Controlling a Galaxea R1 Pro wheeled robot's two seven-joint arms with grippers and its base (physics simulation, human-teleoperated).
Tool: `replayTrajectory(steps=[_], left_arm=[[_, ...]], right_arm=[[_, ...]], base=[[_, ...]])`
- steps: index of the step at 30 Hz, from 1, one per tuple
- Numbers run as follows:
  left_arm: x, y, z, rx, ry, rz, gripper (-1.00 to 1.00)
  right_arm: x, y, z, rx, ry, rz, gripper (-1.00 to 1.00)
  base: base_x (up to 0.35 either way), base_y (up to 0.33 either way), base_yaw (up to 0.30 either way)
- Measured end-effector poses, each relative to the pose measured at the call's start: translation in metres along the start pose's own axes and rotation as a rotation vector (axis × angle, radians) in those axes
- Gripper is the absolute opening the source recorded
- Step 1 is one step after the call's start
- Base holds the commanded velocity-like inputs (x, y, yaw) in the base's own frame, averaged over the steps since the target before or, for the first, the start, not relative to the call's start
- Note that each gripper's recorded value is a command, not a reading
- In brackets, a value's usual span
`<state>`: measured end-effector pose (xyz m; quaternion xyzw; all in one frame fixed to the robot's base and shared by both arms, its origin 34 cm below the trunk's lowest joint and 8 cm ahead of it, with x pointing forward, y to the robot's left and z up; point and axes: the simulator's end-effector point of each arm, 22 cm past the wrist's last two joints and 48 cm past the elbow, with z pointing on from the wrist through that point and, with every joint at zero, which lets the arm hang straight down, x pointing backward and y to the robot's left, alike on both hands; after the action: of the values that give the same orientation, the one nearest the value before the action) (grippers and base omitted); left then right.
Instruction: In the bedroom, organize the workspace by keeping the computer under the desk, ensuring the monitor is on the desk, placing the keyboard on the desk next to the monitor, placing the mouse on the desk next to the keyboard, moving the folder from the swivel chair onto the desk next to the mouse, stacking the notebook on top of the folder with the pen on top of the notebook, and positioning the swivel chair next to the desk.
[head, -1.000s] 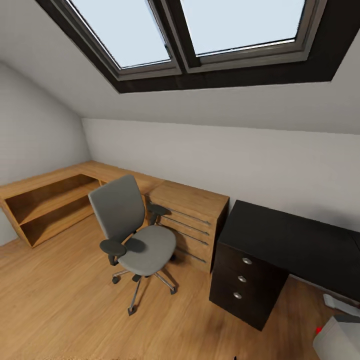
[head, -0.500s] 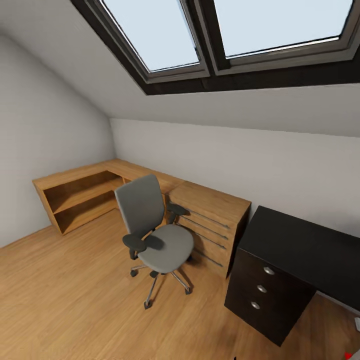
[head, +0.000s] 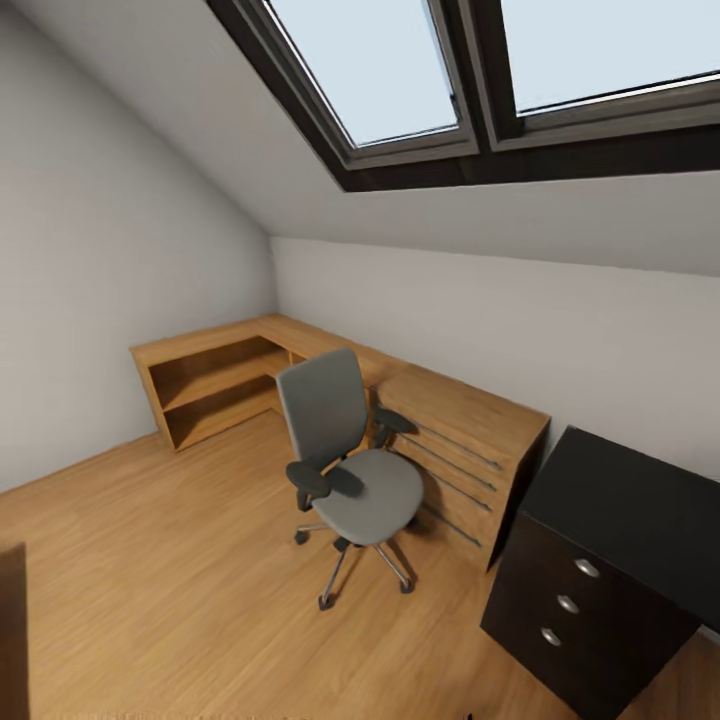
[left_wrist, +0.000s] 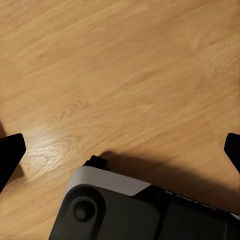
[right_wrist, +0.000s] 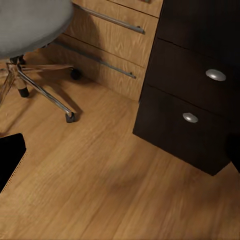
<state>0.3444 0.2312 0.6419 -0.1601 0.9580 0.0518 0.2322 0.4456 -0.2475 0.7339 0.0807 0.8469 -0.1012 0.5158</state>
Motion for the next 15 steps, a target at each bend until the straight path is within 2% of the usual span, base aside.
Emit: replayTrajectory(steps=[10,15], left_arm=[[-0.0021,-0.0031,-0.0006,0.007,-0.013,0.003,1.00],[-0.0009,-0.0028,-0.0007,0.007,-0.011,0.004,1.00]], right_arm=[[0.0006,0.0014,-0.0003,-0.003,0.002,-0.001,1.00],[0.0017,0.0015,-0.0007,-0.004,0.005,-0.002,1.00]], base=[[0.004,0.000,0.281],[0.192,0.000,0.248]])
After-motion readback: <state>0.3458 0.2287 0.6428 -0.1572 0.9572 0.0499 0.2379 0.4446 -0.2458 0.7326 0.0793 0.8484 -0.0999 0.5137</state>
